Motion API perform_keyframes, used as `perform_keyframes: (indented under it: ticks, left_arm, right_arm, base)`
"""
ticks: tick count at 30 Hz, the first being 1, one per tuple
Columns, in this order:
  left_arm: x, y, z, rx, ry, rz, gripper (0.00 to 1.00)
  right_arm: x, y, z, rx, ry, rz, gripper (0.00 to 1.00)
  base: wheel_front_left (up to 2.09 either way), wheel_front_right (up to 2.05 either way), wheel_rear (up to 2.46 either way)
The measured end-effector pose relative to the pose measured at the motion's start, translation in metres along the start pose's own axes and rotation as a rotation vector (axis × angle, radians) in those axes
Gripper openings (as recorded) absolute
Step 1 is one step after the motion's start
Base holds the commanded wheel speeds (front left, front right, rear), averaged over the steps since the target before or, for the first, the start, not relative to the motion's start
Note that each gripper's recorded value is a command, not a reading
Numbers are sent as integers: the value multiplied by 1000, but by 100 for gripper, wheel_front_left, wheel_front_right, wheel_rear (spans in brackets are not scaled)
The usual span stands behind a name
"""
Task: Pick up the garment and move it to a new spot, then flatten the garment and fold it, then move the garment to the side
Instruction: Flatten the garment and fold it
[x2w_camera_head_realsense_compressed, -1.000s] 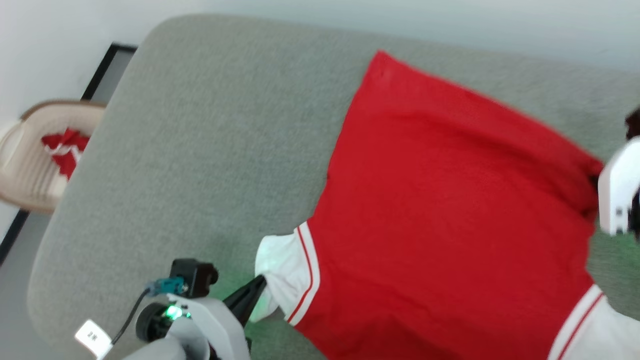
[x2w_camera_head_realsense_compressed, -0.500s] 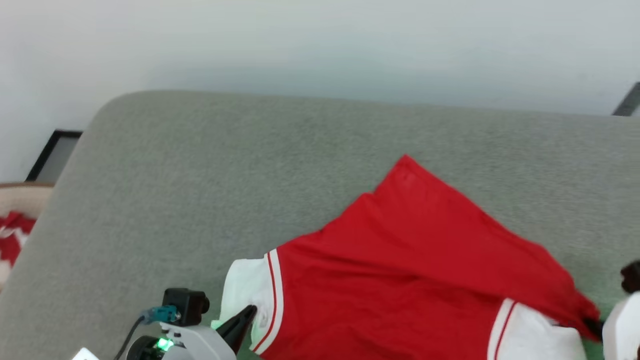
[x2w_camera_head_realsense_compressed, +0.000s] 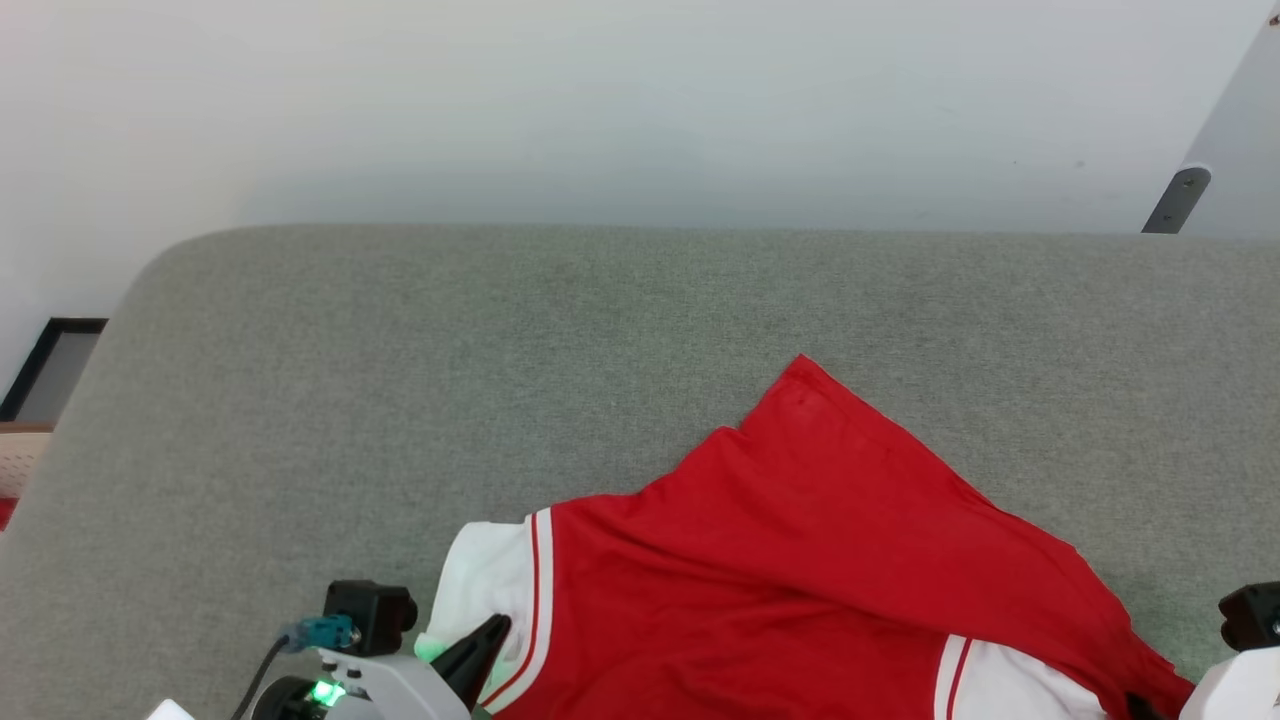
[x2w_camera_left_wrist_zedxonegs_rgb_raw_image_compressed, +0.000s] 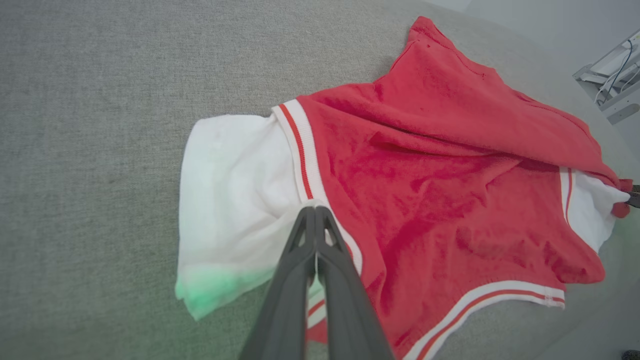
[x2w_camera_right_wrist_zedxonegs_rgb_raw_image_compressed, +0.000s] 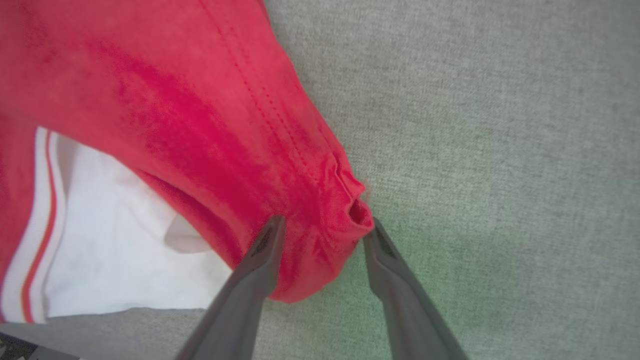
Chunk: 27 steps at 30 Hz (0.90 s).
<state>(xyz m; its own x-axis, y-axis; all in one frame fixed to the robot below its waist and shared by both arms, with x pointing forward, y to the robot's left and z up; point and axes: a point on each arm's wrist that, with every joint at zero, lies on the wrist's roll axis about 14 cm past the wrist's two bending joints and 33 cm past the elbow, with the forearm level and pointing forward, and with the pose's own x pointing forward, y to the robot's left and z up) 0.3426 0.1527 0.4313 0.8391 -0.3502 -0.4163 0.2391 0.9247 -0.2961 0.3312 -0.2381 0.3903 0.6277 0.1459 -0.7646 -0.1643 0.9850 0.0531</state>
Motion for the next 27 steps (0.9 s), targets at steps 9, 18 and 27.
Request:
perform_keyframes:
  ticks: [9,18,27]
  left_arm:
    - [1,0,0,1,3,-1,0]
    - [1,1,0,-2,2,5,0]
    - [4,4,4,4,-2,16,0]
  right_arm:
    - [-16,-1,18,-29,-4,0,100]
    - [-48,6,95,-109,-229,-2,100]
    - [-30,64,188,-278,-486,103,100]
  base:
    - [0,0,0]
    - [0,0,0]
    - [0,0,0]
